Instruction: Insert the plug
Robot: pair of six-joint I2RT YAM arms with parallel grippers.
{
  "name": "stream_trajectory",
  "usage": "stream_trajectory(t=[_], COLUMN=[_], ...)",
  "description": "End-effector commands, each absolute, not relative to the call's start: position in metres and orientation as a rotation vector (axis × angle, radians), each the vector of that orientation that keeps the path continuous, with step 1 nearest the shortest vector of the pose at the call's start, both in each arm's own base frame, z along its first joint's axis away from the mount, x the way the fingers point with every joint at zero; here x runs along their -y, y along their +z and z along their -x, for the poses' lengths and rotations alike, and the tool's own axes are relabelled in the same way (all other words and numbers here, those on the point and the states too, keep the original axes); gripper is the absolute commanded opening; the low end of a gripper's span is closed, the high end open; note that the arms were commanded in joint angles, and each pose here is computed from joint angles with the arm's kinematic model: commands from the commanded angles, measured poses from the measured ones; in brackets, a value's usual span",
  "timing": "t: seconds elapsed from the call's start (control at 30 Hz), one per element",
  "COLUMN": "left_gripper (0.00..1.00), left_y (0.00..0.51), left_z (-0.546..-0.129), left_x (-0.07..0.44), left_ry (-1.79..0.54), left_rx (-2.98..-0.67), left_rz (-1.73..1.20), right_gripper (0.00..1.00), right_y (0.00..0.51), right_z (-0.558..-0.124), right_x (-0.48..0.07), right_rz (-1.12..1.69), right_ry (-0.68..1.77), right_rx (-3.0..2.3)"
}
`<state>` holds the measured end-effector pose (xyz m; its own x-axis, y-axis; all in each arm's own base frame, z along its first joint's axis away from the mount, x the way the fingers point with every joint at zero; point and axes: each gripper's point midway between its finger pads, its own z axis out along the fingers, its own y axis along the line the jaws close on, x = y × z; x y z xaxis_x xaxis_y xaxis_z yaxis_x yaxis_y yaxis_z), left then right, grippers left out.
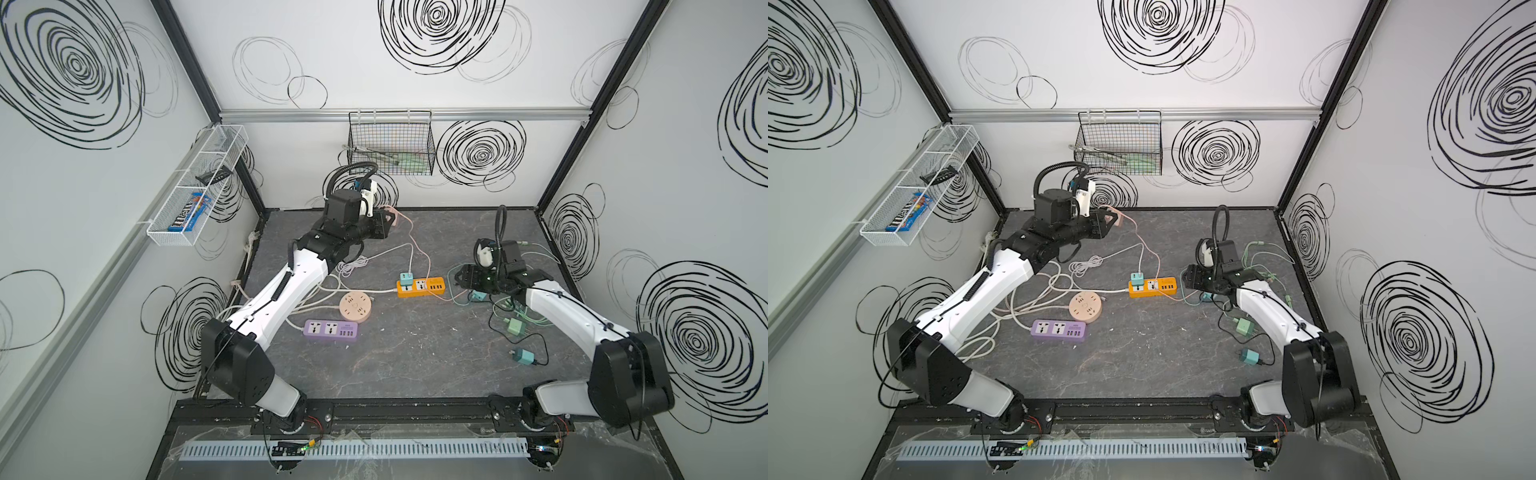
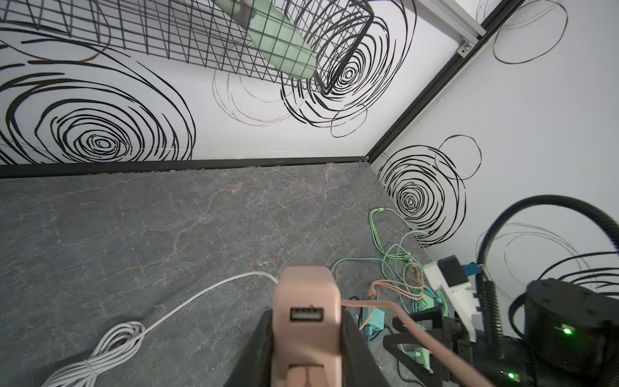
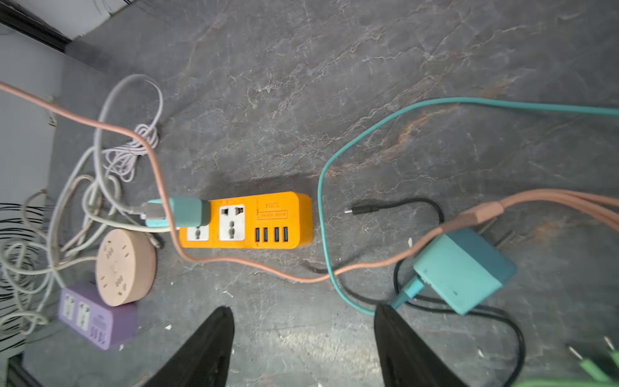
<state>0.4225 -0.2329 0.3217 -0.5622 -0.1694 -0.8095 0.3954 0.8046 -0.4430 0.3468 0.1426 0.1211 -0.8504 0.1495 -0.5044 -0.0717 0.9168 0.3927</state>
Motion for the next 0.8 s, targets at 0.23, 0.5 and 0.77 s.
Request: stream_trajectory(t=[0.23, 0.5, 0.77], left_gripper=[0.00, 0.00, 0.00], left_y=[0.338, 0.335, 0.340], left_z=[-0.421, -0.420, -0.420], left_x=[0.239, 0.236, 0.232], left_ry=[-0.760, -0.740, -0.719], left_rx=[-1.991, -2.001, -1.995], left_rz=[-0.203, -0.200, -0.200], right_gripper=[0.42, 0.35, 0.03], right_y=[0.061, 0.026, 0.037], right_z=[-0.399, -0.402, -0.411], right_x=[-0.155, -0.155, -0.154], right_rz=[-0.048, -0.043, -0.057], right_ry=[0.241, 0.177, 0.160], right_rx=[-2.663, -2.707, -2.644])
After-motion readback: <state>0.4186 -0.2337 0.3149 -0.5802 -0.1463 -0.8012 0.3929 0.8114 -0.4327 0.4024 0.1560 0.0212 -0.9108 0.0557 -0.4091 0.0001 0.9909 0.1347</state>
